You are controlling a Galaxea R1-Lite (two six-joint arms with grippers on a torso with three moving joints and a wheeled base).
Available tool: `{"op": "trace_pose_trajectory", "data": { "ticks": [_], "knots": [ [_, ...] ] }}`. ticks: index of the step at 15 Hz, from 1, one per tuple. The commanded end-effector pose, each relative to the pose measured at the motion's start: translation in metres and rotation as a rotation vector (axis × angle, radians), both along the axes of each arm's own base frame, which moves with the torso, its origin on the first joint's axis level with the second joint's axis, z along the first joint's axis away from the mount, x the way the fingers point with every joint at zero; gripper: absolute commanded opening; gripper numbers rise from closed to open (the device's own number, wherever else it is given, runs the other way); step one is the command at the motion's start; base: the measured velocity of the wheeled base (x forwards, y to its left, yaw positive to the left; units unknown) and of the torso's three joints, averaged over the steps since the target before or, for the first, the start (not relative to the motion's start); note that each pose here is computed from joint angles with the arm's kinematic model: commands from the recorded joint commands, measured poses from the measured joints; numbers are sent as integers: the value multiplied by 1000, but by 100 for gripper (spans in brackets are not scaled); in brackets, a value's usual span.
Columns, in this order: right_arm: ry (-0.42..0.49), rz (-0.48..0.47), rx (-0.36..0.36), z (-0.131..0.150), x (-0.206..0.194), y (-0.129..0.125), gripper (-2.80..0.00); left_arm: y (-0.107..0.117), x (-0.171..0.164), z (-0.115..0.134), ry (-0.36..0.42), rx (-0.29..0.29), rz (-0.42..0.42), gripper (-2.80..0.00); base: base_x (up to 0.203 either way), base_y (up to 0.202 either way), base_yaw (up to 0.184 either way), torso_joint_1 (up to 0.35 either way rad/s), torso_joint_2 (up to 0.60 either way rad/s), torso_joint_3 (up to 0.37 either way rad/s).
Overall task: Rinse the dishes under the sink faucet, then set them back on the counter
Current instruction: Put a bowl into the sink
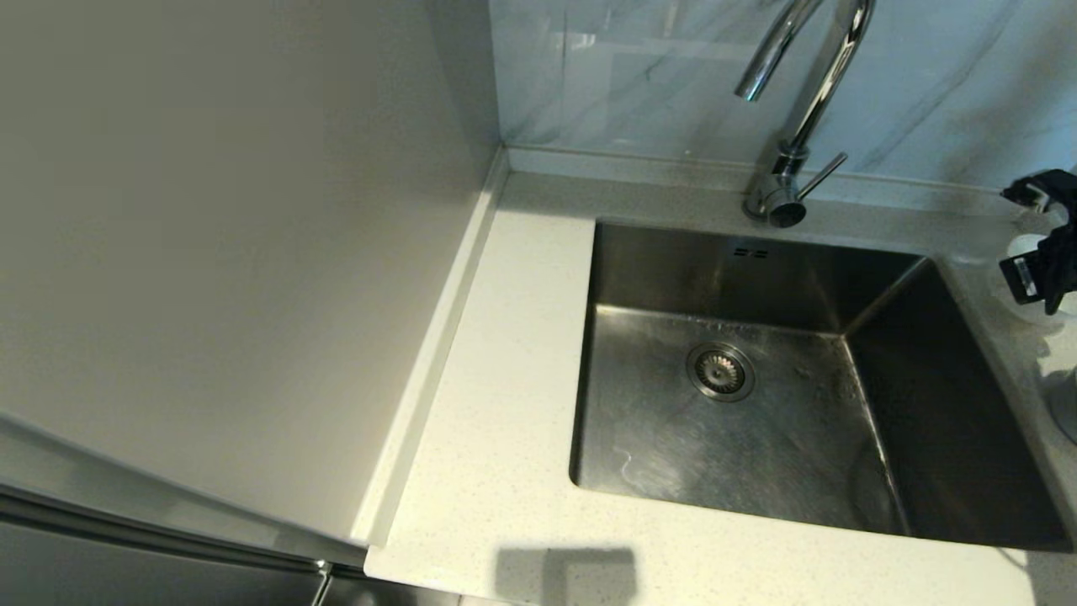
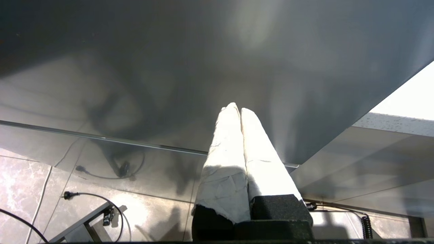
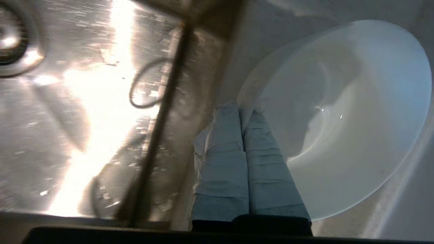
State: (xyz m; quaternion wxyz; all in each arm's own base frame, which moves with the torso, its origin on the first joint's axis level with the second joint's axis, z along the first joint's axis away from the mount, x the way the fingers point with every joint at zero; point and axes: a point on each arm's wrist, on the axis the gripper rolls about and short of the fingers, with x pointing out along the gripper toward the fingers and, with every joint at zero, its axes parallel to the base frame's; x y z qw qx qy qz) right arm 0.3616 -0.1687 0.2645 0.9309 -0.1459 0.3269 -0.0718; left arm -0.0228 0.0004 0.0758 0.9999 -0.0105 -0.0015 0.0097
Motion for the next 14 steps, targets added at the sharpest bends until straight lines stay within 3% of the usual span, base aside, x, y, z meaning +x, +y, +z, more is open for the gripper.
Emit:
{"op": "trace_pose_trajectory", "data": {
  "ticks": [1, 4, 8, 11, 14],
  "knots": [
    [-26, 60, 3, 17, -16, 24, -280, 0, 0, 0, -3, 0, 1, -280, 0, 0, 0, 0, 0, 0],
    [7, 161, 33, 20, -44, 67, -280, 0, 0, 0, -3, 0, 1, -280, 0, 0, 0, 0, 0, 0],
    [100, 337, 65, 1, -75, 130, -280, 0, 0, 0, -3, 0, 1, -280, 0, 0, 0, 0, 0, 0],
    [155, 386, 74, -25, -60, 143, -280, 0, 0, 0, -3, 0, 1, -280, 0, 0, 0, 0, 0, 0],
    [62, 403, 36, -64, -22, 143, -280, 0, 0, 0, -3, 0, 0, -280, 0, 0, 0, 0, 0, 0]
  ]
}}
